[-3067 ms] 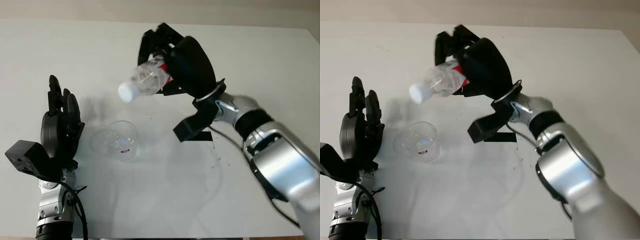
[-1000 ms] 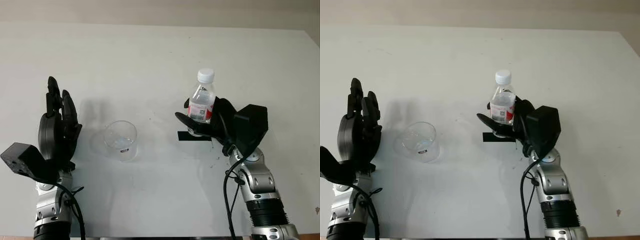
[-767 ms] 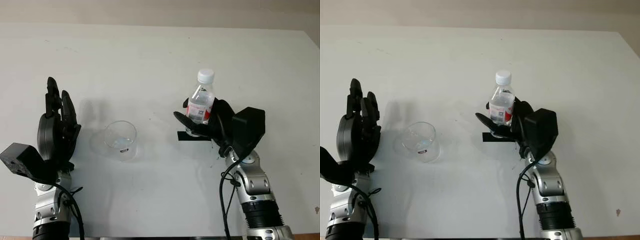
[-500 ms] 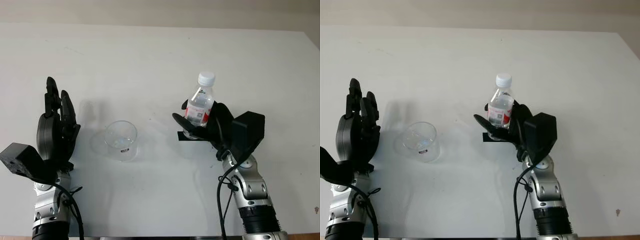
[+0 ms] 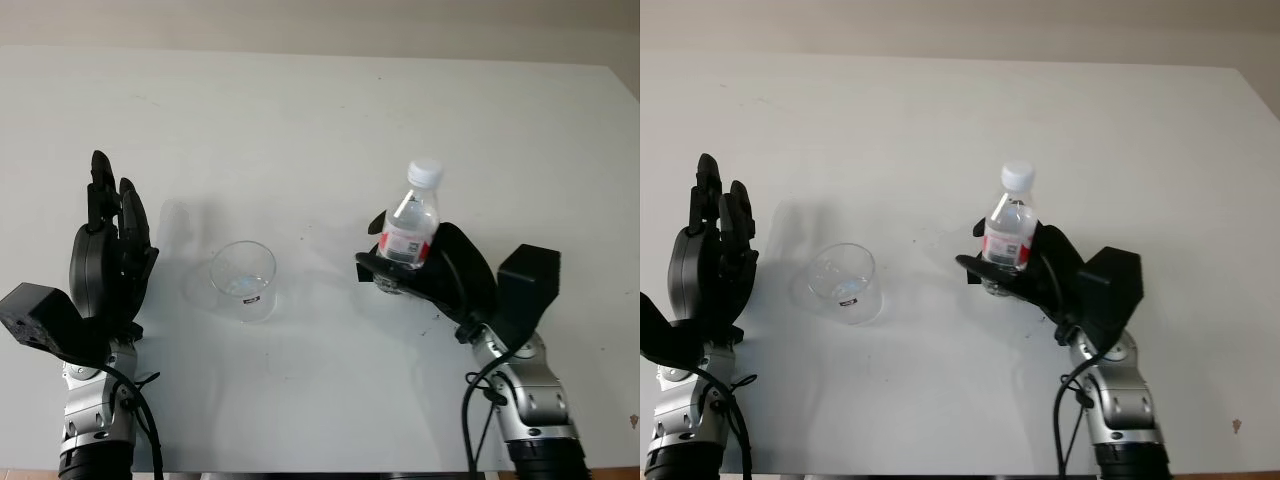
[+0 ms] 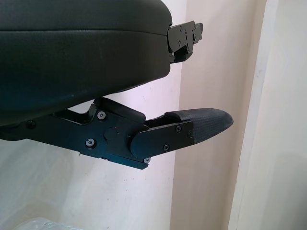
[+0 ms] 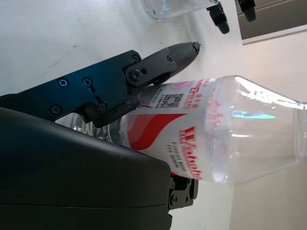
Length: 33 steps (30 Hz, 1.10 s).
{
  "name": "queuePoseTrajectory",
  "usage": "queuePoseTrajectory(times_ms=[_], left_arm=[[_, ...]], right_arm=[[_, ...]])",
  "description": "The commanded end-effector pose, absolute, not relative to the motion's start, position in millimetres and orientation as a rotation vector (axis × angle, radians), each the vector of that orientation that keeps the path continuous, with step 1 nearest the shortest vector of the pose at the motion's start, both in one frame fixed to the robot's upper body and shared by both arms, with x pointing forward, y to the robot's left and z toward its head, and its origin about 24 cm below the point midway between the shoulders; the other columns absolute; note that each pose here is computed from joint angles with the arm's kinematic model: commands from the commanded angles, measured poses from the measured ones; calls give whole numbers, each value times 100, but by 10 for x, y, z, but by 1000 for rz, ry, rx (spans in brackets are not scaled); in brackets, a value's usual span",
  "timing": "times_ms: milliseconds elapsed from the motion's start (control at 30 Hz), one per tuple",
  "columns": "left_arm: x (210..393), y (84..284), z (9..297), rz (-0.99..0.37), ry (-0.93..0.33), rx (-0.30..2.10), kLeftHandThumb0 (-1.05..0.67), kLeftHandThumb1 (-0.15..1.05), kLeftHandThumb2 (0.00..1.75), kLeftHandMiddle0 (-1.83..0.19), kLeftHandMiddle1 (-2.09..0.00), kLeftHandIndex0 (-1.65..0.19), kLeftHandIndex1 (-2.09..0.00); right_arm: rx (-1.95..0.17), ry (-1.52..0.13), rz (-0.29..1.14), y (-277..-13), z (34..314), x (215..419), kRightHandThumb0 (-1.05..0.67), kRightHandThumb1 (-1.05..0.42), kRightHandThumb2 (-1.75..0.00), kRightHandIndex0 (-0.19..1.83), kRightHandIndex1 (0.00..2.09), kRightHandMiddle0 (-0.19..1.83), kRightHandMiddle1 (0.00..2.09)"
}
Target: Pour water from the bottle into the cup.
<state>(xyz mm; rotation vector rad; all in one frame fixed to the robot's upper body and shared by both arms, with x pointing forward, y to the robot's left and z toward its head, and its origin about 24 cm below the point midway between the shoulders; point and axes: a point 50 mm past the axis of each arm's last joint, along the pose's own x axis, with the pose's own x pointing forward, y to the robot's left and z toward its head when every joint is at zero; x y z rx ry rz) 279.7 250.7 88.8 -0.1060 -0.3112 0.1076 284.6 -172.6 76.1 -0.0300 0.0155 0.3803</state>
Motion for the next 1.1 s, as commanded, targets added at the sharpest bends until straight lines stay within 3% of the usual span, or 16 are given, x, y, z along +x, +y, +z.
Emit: queuePoseTrajectory(times_ms=[0, 167, 300, 367, 500, 733, 1067], left_arm=[[2811, 2513, 918, 100, -323, -103, -71, 105, 60, 19, -2, 19, 0], [2814, 2513, 927, 101, -327, -99, -71, 105, 59, 19, -2, 19, 0], [2809, 2520, 931, 99, -329, -96, -71, 105, 60, 19, 0, 19, 0], [2808, 2521, 931, 99, -329, -98, -71, 105, 60, 19, 0, 19, 0], [2806, 2516, 930, 96, -328, -97, -70, 105, 61, 19, 0, 19, 0], [2813, 2501, 930, 101, -329, -99, -71, 105, 60, 19, -1, 19, 0], [2828, 2506, 934, 100, -335, -104, -70, 105, 61, 19, 0, 19, 0]], right_arm=[[-42, 68, 366, -1806, 656, 2776, -59, -93, -5, -15, 156, -11, 146], [-80, 61, 393, -1819, 638, 2755, -59, -93, -5, -12, 106, -5, 95], [-118, 27, 439, -1805, 618, 2749, -67, -91, -5, -3, 29, 3, 28], [-138, 8, 453, -1800, 607, 2750, -69, -90, -5, -5, 15, 1, 17], [-182, -20, 479, -1782, 568, 2754, -83, -91, -6, -17, 2, -12, 5], [-285, -90, 467, -1801, 584, 2779, -98, -93, -6, -19, 0, -19, 0], [-180, -167, 340, -1805, 547, 2828, -96, -95, -5, -19, 0, -19, 0]])
